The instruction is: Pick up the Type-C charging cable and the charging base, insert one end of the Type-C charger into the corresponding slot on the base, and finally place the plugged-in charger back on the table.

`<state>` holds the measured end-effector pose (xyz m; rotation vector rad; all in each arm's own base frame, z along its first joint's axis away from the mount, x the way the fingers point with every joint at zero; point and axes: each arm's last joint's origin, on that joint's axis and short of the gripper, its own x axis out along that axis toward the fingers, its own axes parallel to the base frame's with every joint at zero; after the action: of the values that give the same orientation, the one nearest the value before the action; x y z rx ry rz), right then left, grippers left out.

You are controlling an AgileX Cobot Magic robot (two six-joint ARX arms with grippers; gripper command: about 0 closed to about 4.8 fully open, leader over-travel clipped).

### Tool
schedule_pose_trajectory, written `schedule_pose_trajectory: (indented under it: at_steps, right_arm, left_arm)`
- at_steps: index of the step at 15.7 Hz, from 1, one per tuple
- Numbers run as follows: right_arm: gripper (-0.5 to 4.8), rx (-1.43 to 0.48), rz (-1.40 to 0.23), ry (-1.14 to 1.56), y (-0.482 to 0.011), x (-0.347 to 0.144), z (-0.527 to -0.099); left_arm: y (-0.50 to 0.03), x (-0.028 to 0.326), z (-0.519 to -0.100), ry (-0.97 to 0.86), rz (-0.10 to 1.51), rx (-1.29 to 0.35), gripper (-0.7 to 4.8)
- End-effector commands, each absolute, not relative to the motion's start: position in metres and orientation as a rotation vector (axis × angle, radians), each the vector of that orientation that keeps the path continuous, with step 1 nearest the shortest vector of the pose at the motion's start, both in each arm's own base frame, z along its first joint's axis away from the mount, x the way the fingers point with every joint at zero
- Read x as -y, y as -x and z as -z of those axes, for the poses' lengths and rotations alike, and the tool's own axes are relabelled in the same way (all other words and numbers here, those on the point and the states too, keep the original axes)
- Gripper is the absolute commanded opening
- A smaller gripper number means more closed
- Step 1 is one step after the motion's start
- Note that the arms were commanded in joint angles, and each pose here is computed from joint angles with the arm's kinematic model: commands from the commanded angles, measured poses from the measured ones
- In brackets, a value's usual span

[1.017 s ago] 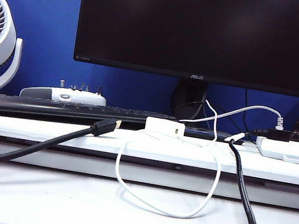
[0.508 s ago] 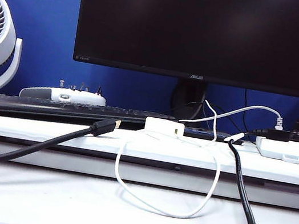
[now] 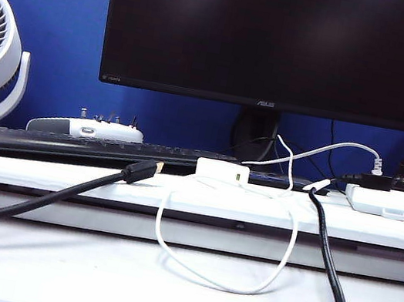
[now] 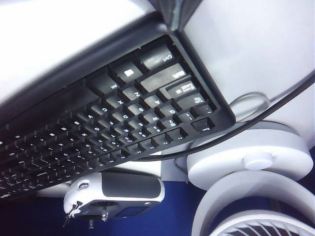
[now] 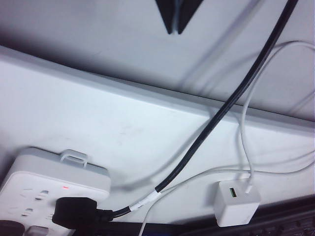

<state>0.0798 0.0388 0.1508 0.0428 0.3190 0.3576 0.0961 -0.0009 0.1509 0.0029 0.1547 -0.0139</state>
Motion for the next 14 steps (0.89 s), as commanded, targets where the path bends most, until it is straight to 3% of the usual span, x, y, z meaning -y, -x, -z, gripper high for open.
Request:
schedule_pose_trajectory:
  at_steps: [1, 7, 11, 14]
  right_arm:
    - [-0.01, -0.319, -0.318, -0.059, -0.082, -0.034, -0.150]
    - [-0.01, -0.284, 0.143, -0.092, -0.089, 0.003, -0.150]
    - [-0.01, -0.149, 0.128, -0.023, -0.096, 0.005, -0.149]
    - [-0.01, -0.167, 0.089, -0.021, -0.096, 0.004, -0.148]
  left_arm:
    - [-0.096, 0.001, -0.150, -0.001, 0.012, -0.164, -0.03]
    - [-0.096, 0.001, -0.150, 0.000, 0.013, -0.164, -0.03]
    - [-0.096, 0.001, -0.150, 0.000, 0.012, -0.164, -0.03]
    - [-0.096, 0.001, -0.150, 0.000, 0.013, -0.163, -0.03]
